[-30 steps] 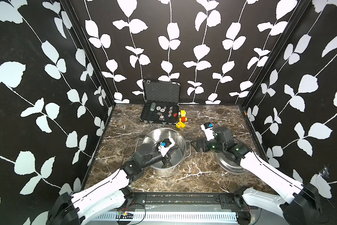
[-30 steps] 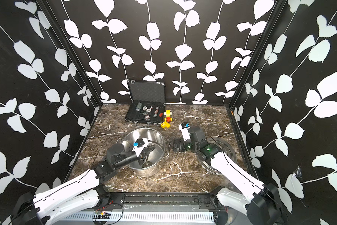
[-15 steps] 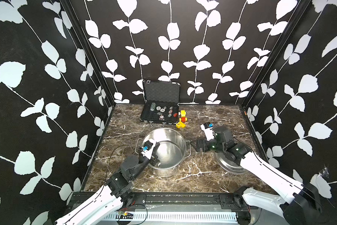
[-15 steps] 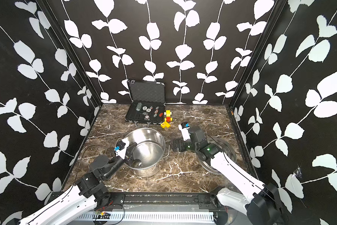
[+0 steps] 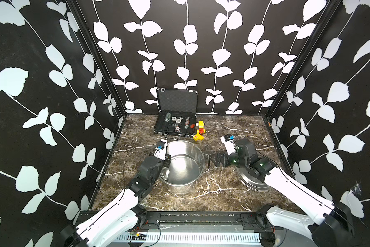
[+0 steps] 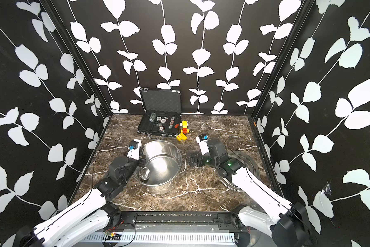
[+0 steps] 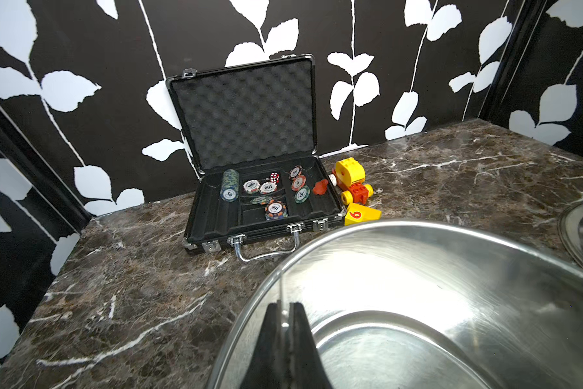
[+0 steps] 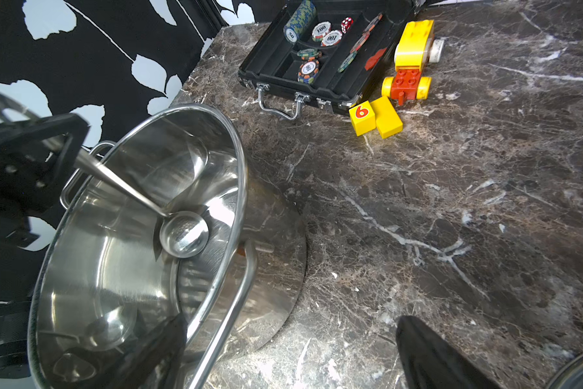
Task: Stir the soup with a spoon
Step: Stir the soup in the pan with a stick.
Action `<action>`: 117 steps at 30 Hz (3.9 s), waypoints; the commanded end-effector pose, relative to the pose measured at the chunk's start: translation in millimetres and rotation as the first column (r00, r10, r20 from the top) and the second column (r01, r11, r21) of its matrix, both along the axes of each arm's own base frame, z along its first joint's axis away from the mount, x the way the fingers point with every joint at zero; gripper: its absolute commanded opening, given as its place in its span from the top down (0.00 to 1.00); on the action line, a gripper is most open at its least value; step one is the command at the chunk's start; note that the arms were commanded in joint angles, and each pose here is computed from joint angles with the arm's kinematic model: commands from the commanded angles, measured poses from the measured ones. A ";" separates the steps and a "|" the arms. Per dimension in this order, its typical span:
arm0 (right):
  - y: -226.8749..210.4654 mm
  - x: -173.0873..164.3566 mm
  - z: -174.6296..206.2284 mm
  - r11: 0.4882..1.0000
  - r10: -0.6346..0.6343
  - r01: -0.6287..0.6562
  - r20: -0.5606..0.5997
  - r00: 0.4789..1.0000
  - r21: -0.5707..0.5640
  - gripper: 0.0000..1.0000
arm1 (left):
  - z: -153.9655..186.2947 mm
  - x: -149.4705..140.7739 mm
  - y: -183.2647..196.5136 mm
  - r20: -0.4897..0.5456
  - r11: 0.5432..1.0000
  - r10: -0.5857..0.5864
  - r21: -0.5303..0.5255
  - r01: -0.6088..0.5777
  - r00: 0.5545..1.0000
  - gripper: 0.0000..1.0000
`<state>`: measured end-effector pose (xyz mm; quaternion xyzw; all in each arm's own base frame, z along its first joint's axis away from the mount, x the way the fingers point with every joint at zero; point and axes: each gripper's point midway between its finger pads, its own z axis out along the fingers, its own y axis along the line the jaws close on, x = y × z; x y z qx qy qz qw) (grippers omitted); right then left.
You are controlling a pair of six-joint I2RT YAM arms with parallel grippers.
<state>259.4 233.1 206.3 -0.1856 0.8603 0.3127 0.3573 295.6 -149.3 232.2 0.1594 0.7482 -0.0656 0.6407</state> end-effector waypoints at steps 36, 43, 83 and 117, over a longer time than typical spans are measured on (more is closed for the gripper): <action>-3.7 -1.7 -2.0 1.000 -0.008 0.008 0.020 1.000 -0.025 0.01 | 8.8 -66.0 -189.8 -0.062 0.629 -0.777 -0.039 0.776 0.626 1.00; 2.8 1.9 -2.7 1.000 0.003 -0.003 0.012 1.000 -0.012 0.01 | -9.9 -91.5 -154.7 -0.133 0.665 -0.743 -0.043 0.746 0.656 1.00; 1.4 -4.1 5.3 0.999 0.012 -0.012 0.032 0.999 -0.030 0.01 | 24.7 46.4 -98.0 -0.061 0.950 -0.309 0.023 0.310 0.949 1.00; 7.9 1.1 -2.0 1.000 0.018 -0.017 0.019 1.000 -0.020 0.01 | 7.1 -104.7 -134.3 -0.115 0.676 -0.736 -0.066 0.734 0.667 1.00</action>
